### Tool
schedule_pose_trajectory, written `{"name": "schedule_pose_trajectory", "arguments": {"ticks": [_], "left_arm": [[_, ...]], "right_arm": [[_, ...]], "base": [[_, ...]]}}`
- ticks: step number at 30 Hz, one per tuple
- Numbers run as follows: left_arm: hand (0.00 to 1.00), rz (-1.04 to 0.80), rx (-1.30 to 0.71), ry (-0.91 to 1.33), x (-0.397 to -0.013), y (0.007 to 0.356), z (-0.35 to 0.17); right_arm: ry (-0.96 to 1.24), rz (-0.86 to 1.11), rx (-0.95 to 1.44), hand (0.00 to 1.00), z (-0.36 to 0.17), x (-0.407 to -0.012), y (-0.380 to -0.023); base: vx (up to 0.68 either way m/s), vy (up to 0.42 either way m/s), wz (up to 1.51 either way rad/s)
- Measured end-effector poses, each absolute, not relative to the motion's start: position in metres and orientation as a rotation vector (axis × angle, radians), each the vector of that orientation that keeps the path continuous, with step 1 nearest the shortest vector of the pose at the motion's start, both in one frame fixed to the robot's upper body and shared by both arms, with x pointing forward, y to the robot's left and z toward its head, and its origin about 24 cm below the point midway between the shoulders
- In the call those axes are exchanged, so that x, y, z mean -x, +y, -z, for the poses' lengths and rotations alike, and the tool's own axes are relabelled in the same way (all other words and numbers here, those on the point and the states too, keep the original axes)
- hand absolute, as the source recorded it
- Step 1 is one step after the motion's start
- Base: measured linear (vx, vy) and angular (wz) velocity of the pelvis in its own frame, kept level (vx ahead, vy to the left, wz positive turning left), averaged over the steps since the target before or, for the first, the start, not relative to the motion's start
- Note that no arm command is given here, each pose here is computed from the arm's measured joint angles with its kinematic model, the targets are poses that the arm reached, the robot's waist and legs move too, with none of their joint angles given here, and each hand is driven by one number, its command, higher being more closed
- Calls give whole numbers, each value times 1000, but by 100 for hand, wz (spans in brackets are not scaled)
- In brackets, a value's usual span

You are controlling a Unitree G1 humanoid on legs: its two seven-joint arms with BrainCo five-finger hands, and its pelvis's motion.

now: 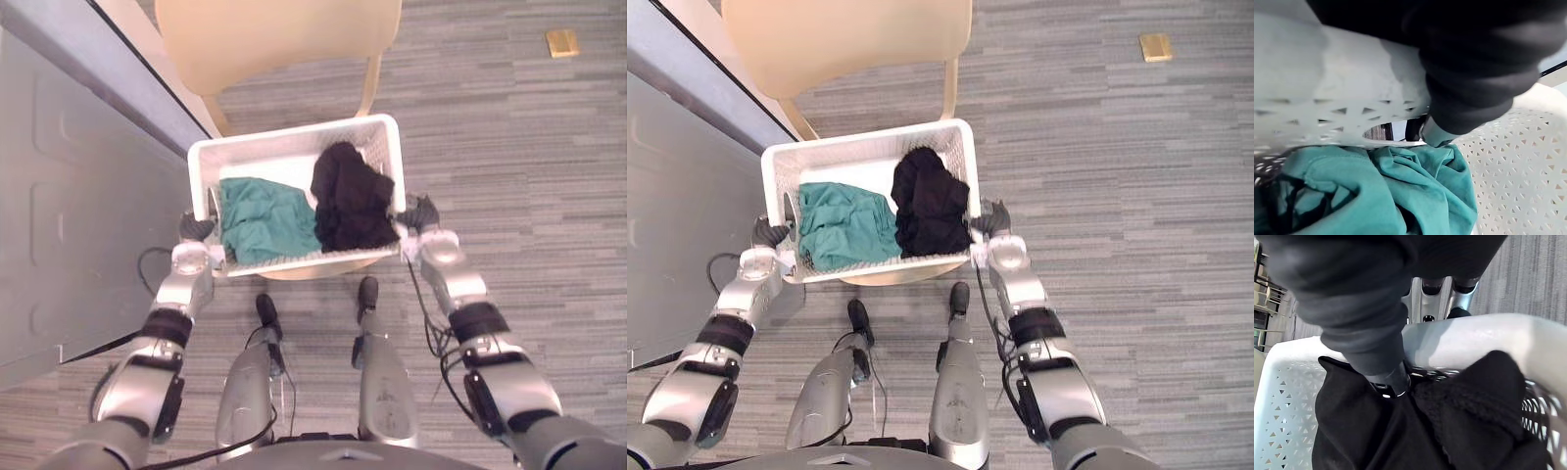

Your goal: Pick up the laundry basket with both hands and put the clothes into the washing machine.

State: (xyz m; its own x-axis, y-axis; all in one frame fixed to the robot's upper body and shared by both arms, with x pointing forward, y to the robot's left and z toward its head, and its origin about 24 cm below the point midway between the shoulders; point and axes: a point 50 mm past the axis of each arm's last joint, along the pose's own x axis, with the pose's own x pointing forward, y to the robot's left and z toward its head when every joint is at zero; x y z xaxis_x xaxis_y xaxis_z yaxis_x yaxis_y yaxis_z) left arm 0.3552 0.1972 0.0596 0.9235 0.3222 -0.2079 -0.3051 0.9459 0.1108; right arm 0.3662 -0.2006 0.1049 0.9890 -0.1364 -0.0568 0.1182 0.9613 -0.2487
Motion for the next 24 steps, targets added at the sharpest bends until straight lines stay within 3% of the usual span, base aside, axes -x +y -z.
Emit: {"name": "schedule_pose_trajectory", "arguments": {"ticks": [13,24], "left_arm": [[100,-355,-71,147,-397,201,-123],[100,-369,-50,123,-404,201,-139]], "right_arm": [[-77,163,233,100,-181,-402,-188],[-131,151,276,100,-197,-403,-188]], "base": [[-8,-11,-1],[0,-8,-2]]}}
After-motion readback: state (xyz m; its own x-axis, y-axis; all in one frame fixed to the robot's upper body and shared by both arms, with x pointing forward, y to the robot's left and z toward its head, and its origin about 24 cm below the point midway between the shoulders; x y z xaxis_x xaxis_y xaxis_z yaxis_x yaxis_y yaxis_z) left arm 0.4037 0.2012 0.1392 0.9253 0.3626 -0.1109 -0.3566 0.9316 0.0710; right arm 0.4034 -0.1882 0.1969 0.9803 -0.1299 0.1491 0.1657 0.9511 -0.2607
